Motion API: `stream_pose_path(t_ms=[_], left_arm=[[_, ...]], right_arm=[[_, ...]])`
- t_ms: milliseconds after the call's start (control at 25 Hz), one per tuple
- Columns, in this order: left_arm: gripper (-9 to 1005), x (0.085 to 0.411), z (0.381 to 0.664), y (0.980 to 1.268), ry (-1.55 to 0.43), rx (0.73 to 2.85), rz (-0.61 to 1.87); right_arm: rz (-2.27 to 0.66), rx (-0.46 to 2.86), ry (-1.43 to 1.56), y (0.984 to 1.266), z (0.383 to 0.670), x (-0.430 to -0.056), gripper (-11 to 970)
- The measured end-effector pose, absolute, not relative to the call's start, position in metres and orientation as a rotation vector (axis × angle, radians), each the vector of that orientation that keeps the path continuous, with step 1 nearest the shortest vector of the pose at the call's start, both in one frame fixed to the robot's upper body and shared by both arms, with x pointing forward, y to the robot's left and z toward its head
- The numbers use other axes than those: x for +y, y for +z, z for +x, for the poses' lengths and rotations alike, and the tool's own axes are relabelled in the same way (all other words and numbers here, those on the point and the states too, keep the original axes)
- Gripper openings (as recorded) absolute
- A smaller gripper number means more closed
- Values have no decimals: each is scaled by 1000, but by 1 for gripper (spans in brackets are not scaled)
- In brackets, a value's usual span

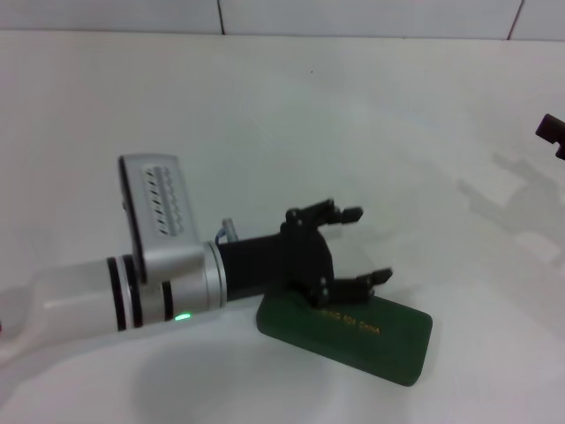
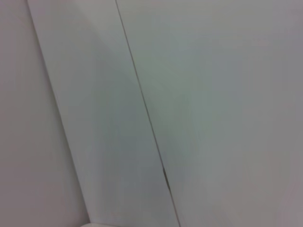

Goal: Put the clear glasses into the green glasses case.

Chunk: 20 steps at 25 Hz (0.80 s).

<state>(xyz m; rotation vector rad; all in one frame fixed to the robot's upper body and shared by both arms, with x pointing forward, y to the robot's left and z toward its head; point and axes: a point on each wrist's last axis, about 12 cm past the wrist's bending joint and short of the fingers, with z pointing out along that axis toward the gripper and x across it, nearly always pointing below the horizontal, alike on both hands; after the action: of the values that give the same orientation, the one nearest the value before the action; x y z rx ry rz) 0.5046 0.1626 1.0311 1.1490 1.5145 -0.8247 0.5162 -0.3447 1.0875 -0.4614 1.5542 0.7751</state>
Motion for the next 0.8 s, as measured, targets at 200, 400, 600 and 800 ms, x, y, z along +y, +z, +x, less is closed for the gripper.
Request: stream_pose_path(t_ms=[200, 400, 600, 800], left_arm=[[862, 174, 514, 1058, -907, 1386, 971], [860, 198, 521, 1079, -980, 1291, 852], [860, 228, 509, 1081, -1026, 1257, 895], [860, 240, 491, 1071, -993, 1251, 941]], right_arm=[[-491, 1534, 796, 1091, 517, -341, 771], [-669, 1468, 876, 1099, 520, -318, 771], [-970, 1351, 990, 1102, 518, -278, 771], [-1131, 1317, 1028, 1095, 516, -255, 771]])
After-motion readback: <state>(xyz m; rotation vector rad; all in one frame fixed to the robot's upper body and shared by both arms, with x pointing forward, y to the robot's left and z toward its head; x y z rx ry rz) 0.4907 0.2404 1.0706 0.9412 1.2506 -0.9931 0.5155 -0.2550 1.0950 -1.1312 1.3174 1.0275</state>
